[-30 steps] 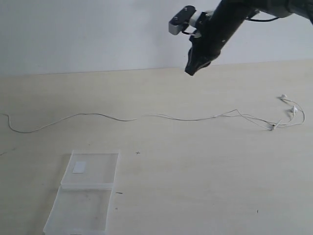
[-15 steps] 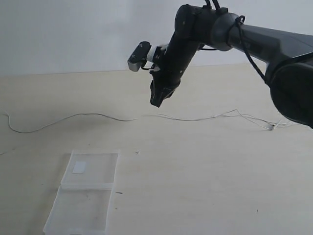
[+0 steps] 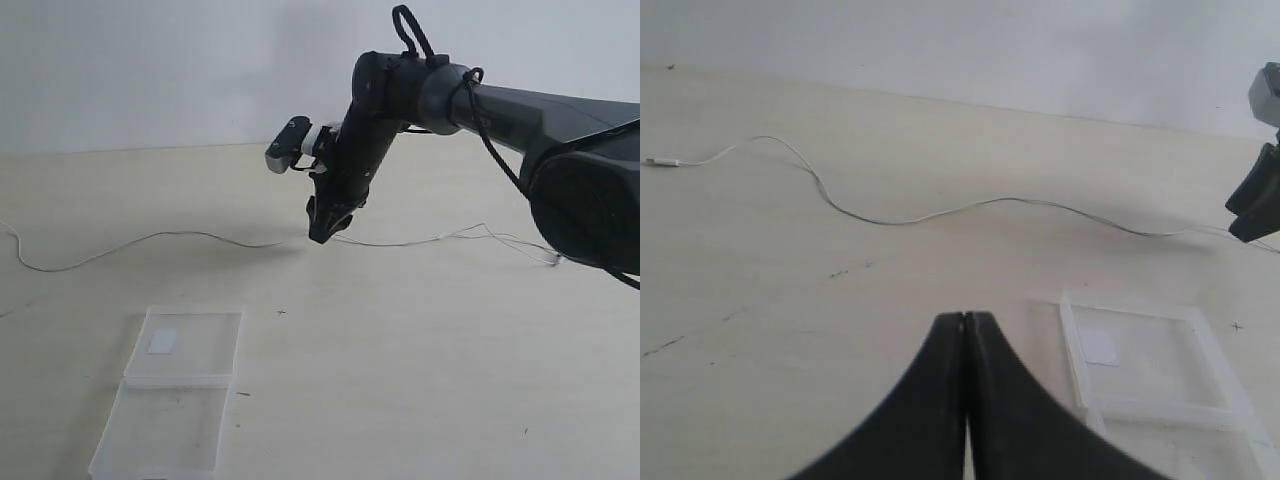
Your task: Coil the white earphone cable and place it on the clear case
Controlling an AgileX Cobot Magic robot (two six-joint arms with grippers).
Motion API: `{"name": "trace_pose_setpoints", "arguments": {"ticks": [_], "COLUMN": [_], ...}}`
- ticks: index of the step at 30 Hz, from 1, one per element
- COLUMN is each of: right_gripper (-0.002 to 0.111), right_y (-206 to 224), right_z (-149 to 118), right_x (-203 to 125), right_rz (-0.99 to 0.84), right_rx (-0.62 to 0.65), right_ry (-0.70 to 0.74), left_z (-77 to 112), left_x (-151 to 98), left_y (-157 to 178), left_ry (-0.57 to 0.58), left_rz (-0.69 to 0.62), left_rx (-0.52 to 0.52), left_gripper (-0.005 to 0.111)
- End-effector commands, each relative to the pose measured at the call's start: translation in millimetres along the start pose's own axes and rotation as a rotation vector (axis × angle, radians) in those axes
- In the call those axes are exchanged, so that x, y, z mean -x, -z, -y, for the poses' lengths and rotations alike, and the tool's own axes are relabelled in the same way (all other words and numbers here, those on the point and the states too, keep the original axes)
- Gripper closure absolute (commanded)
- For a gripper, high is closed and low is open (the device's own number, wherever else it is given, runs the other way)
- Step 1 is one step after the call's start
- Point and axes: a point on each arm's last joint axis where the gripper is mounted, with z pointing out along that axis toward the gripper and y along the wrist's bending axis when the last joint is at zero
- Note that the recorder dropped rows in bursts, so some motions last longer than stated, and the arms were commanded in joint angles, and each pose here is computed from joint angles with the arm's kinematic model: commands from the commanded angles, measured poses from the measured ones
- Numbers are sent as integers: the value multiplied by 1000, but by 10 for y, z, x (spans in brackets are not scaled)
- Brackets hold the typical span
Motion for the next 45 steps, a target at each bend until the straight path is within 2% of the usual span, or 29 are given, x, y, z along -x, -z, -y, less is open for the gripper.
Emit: {"name": "trace_pose_setpoints", "arguments": {"ticks": [1,23,30,33,38,41,45], "right_gripper": [64,66,67,77,108,108,108], "right_y": [30,-177,-277,-288,-299,-267,231], "right_z": [38,51,45,44,38,41,90], "right_x": [16,-48,-85,-90,-99,-86,119], "right_rz": [-6,-17,-29,-30,-38,-33,49], "right_rx": [-50,-45,-35,-34,-27,-31,-89], "right_ry": [-28,-51,-107,-107,-108,-109,-170], "left_z": [-1,-1,-1,-1,-1,-1,-1], "left_x": [8,8,8,8,8,8,10], "left_y": [6,6,6,6,6,6,6], "left_ry": [1,1,1,1,1,1,1], "left_rz": [11,11,11,11,11,11,13], "left_rx": [3,3,3,3,3,3,2], "left_gripper": [107,107,107,107,107,107,107]}}
